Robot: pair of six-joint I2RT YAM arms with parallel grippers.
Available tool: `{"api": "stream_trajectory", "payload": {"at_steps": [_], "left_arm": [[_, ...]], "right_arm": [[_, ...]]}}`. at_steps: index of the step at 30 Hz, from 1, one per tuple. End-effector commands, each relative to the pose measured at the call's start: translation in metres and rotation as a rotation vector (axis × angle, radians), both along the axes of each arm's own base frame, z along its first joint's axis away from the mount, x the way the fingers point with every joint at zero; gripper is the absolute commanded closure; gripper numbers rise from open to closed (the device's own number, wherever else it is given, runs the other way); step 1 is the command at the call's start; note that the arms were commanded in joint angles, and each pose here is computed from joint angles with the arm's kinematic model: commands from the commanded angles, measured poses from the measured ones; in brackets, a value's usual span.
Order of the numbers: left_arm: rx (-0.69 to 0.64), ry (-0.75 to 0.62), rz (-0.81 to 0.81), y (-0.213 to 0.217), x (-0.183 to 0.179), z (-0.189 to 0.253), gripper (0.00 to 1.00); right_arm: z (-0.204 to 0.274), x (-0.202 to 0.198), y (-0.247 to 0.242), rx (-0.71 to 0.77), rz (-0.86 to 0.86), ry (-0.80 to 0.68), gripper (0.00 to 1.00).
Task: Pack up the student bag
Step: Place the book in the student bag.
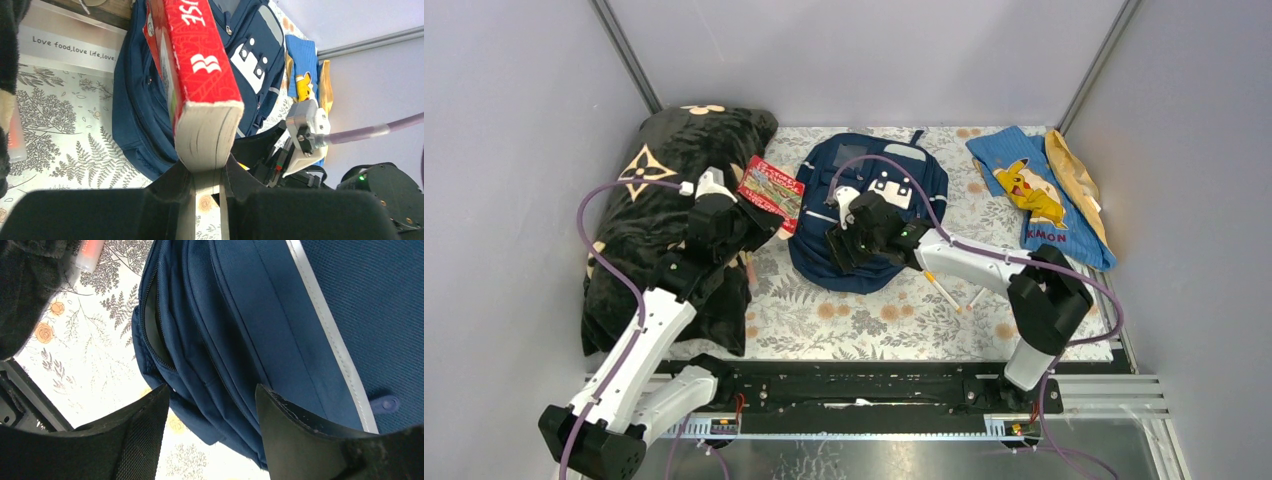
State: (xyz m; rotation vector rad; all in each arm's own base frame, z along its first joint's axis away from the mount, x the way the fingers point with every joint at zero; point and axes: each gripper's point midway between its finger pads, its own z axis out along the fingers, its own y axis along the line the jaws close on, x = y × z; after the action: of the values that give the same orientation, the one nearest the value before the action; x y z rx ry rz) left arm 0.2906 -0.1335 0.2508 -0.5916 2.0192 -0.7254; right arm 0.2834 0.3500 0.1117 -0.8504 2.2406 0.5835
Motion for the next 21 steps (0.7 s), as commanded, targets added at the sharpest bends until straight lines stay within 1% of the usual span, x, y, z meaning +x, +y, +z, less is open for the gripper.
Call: {"api": "stream_trajectory", "payload": {"at_steps": [1, 4, 8, 9, 10, 11, 12, 13, 18, 21], "left_arm": [[-0.022, -0.095, 0.076, 0.014, 0.002, 0.019, 1.00], [-0.032, -0.119, 0.076, 0.015, 0.001, 0.022, 1.00], [-0.021, -0.104, 0.069, 0.014, 0.000, 0.018, 1.00], [-0.020, -0.102, 0.065, 0.013, 0.000, 0.017, 1.00], [-0.018, -0.102, 0.061, 0.013, 0.000, 0.017, 1.00], [-0.017, -0.105, 0.056, 0.012, 0.000, 0.018, 1.00], [-0.017, -0.104, 0.051, 0.012, 0.001, 0.017, 1.00], [-0.015, -0.104, 0.045, 0.011, 0.000, 0.017, 1.00], [-0.010, -0.116, -0.012, 0.004, -0.003, 0.020, 1.00], [-0.010, -0.161, -0.062, -0.001, -0.010, 0.035, 1.00]], "right_arm": [[-0.007, 0.003, 0.021, 0.034, 0.057, -0.030, 0.30], [-0.018, 0.004, 0.023, 0.019, 0.052, -0.026, 0.30], [-0.029, 0.006, 0.024, 0.014, 0.040, -0.019, 0.31], [-0.031, 0.007, 0.023, 0.011, 0.033, -0.018, 0.34], [-0.033, 0.008, 0.022, 0.005, 0.024, -0.018, 0.39], [-0.034, 0.009, 0.021, 0.002, 0.013, -0.019, 0.59], [-0.033, 0.011, 0.020, 0.000, -0.002, -0.025, 0.89], [-0.029, 0.012, 0.020, 0.006, -0.013, -0.029, 1.00], [0.016, 0.020, 0.021, 0.064, -0.061, -0.080, 1.00], [0.044, 0.035, 0.014, 0.059, -0.139, -0.123, 1.00]]}}
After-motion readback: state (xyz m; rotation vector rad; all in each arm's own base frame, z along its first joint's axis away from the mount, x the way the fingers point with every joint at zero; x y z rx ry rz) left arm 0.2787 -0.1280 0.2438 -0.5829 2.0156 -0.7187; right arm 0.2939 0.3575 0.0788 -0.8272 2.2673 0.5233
